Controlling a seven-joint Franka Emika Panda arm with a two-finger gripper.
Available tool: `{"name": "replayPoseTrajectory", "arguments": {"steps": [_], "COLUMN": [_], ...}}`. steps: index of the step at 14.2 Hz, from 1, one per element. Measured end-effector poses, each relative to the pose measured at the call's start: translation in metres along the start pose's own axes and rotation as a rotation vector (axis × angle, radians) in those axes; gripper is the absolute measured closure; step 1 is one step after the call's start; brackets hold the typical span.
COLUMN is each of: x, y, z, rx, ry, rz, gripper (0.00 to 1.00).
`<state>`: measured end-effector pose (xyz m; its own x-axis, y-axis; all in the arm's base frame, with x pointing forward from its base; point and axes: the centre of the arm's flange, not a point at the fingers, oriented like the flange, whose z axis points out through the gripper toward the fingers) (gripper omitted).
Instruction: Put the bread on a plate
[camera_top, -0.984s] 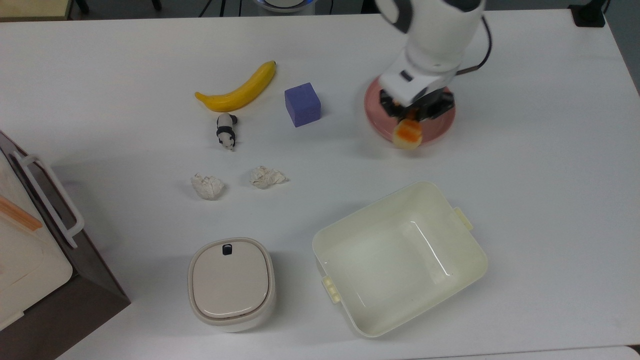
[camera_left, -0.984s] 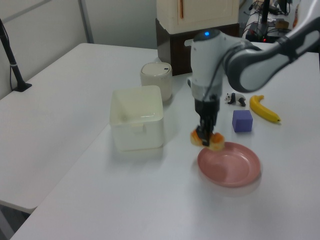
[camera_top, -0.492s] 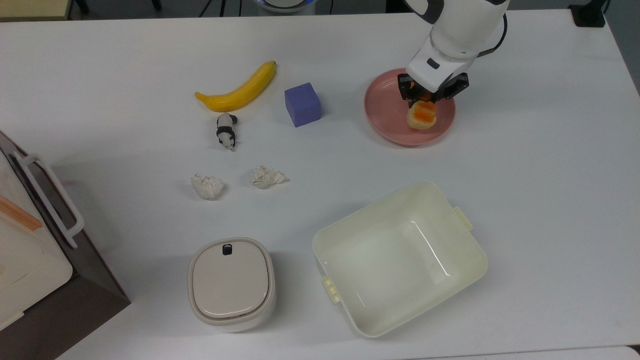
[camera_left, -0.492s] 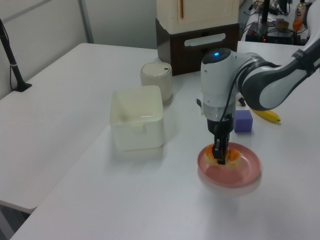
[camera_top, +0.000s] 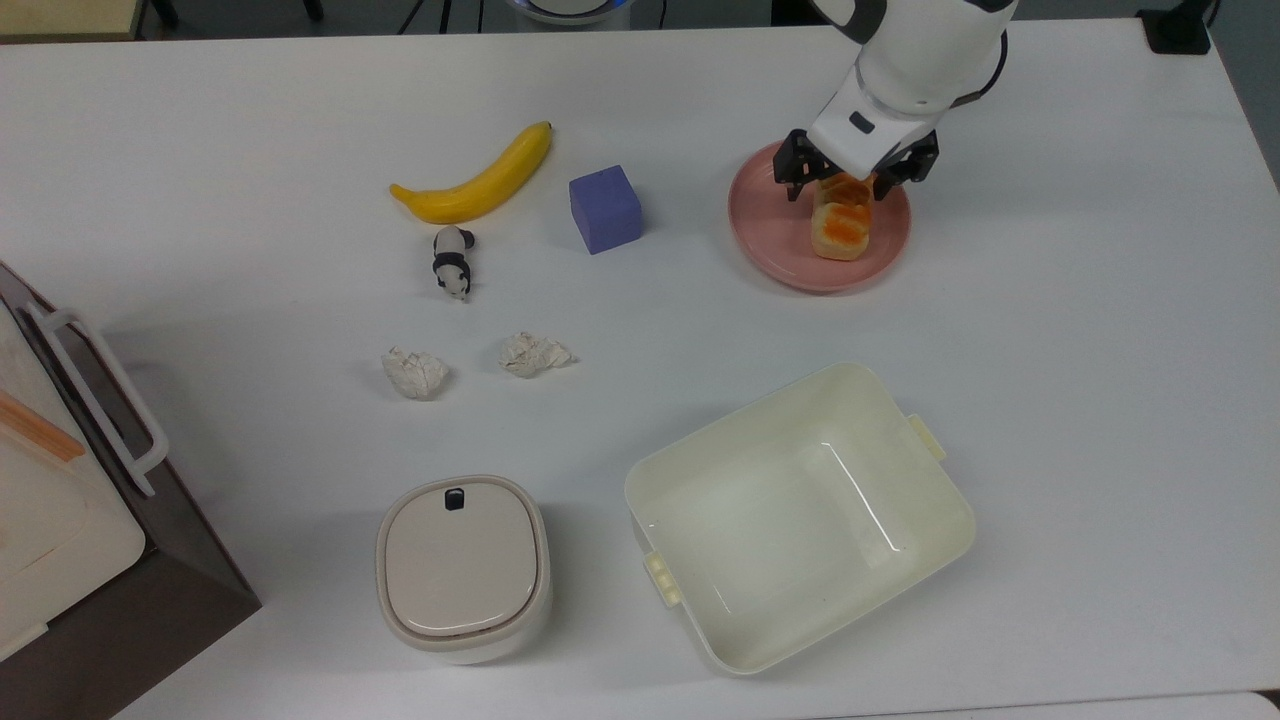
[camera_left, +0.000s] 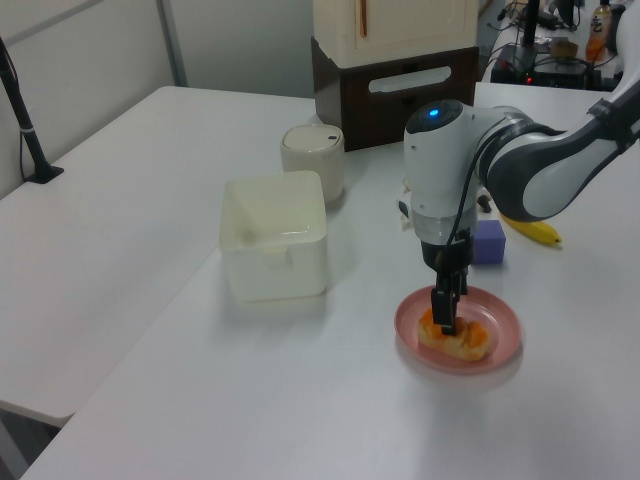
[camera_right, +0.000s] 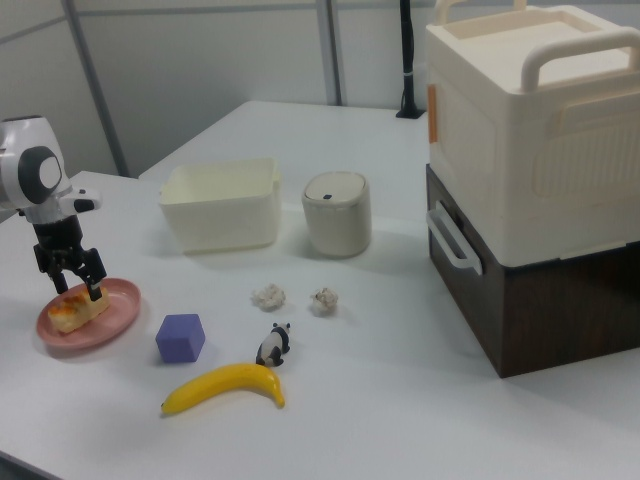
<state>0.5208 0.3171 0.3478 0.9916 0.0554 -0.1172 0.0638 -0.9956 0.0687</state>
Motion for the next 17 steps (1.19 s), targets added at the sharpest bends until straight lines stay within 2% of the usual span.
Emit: {"name": "replayPoseTrajectory", "arguments": {"steps": [3, 5, 10, 14, 17], "x": [0.0, 0.008, 0.026, 0.007, -0.005], "y": [0.01, 0.038, 0.167, 0.276, 0.308], "z": [-0.018, -0.034, -0.088, -0.144, -0.164], "rx": [0.0, 0.005, 0.006, 0.004, 0.004], "ry": [0.017, 0.037, 0.068, 0.11, 0.136], "rz": [-0.01, -0.022, -0.024, 0.056, 0.102], "gripper": [0.0, 0.0, 0.0, 0.0, 0.0]}}
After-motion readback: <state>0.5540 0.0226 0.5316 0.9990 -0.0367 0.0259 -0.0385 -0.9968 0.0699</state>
